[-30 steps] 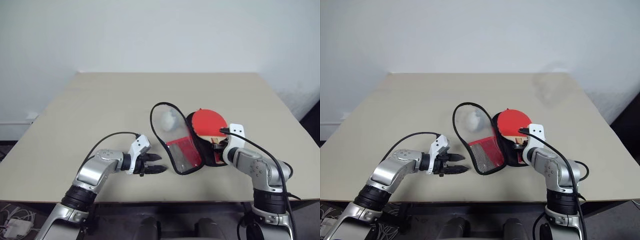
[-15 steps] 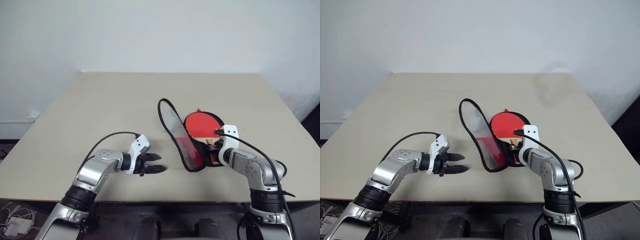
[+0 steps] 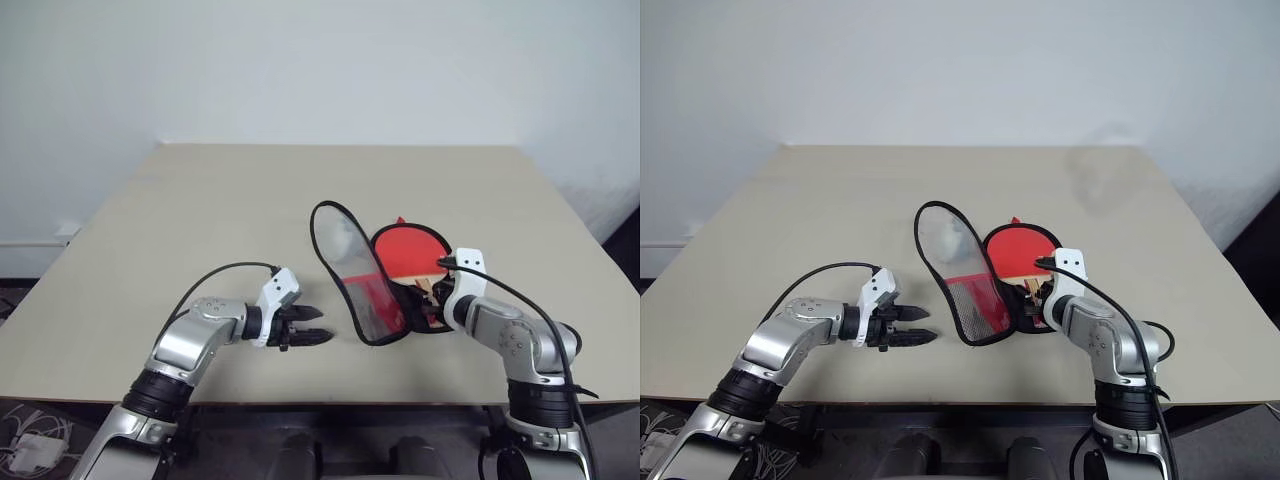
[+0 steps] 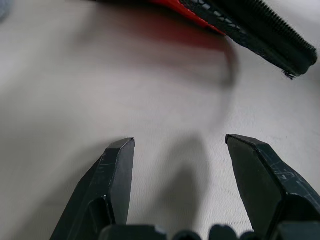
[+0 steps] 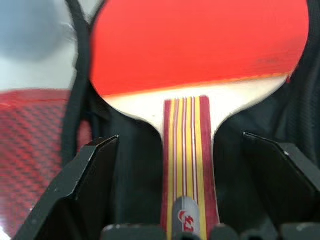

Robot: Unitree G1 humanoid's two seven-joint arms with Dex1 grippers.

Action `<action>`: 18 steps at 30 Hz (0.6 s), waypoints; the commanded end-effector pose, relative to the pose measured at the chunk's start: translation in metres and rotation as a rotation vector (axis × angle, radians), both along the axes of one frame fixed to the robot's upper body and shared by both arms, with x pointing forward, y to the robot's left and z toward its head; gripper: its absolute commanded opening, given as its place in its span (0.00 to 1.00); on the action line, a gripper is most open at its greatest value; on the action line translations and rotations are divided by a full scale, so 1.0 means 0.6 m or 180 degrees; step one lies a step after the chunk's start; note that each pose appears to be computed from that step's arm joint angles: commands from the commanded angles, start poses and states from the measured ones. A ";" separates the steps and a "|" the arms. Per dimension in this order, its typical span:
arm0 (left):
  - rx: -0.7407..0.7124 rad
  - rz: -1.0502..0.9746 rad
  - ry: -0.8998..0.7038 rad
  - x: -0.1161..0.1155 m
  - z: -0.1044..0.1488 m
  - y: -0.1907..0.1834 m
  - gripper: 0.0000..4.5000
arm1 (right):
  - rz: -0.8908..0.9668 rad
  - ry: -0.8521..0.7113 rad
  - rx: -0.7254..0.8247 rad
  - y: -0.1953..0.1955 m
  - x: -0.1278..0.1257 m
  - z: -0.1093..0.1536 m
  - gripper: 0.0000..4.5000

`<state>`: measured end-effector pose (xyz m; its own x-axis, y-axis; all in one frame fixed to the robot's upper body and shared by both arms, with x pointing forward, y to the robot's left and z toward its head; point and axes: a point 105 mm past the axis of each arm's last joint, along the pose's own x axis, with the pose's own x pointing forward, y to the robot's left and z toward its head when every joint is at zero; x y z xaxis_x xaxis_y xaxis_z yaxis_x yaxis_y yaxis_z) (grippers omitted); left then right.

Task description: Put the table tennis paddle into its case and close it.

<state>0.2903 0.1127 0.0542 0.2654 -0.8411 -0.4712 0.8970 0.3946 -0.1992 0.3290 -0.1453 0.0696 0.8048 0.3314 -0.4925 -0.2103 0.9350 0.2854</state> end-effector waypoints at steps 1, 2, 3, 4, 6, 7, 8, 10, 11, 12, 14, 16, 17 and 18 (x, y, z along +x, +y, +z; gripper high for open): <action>-0.0254 -0.0043 -0.0247 0.021 0.048 -0.015 0.69 | 0.0142 -0.1141 0.0385 -0.028 0.013 0.135 0.91; -0.0280 -0.0065 -0.0327 0.029 0.051 -0.023 0.69 | 0.0123 -0.1362 0.0548 -0.042 0.016 0.165 0.91; -0.0282 -0.0060 -0.0391 0.038 0.051 -0.032 0.69 | 0.0098 -0.1548 0.0689 -0.055 0.018 0.190 0.91; -0.0288 -0.0042 -0.0452 0.049 0.049 -0.043 0.69 | -0.0018 -0.1733 0.0783 -0.075 0.024 0.213 0.91; -0.0304 -0.0013 -0.0518 0.064 0.045 -0.062 0.69 | -0.0300 -0.1926 0.0934 -0.109 0.038 0.239 0.91; -0.0331 -0.0001 -0.0565 0.072 0.044 -0.076 0.69 | -0.0522 -0.2025 0.1160 -0.132 0.048 0.254 0.91; -0.0350 0.0003 -0.0598 0.077 0.044 -0.086 0.69 | -0.0659 -0.2083 0.1334 -0.147 0.053 0.262 0.91; -0.0455 -0.0010 -0.0580 0.084 0.043 -0.117 0.69 | -0.0930 -0.2147 0.1545 -0.175 0.062 0.270 0.91; -0.0505 -0.0020 -0.0567 0.085 0.043 -0.130 0.69 | -0.1026 -0.2156 0.1549 -0.184 0.065 0.271 0.91; -0.0623 -0.0029 -0.0568 0.085 0.046 -0.160 0.69 | -0.1147 -0.2192 0.1601 -0.195 0.067 0.272 0.91; -0.0838 -0.0041 -0.0577 0.083 0.056 -0.211 0.69 | -0.1282 -0.2223 0.1659 -0.205 0.070 0.271 0.91; -0.1041 -0.0045 -0.0515 0.079 0.070 -0.249 0.69 | -0.1324 -0.2186 0.1656 -0.205 0.073 0.264 0.91; -0.1150 -0.0052 -0.0490 0.075 0.079 -0.265 0.69 | -0.1308 -0.2168 0.1606 -0.201 0.074 0.259 0.91; -0.1222 -0.0053 -0.0465 0.073 0.086 -0.276 0.69 | -0.1290 -0.2156 0.1574 -0.198 0.074 0.256 0.91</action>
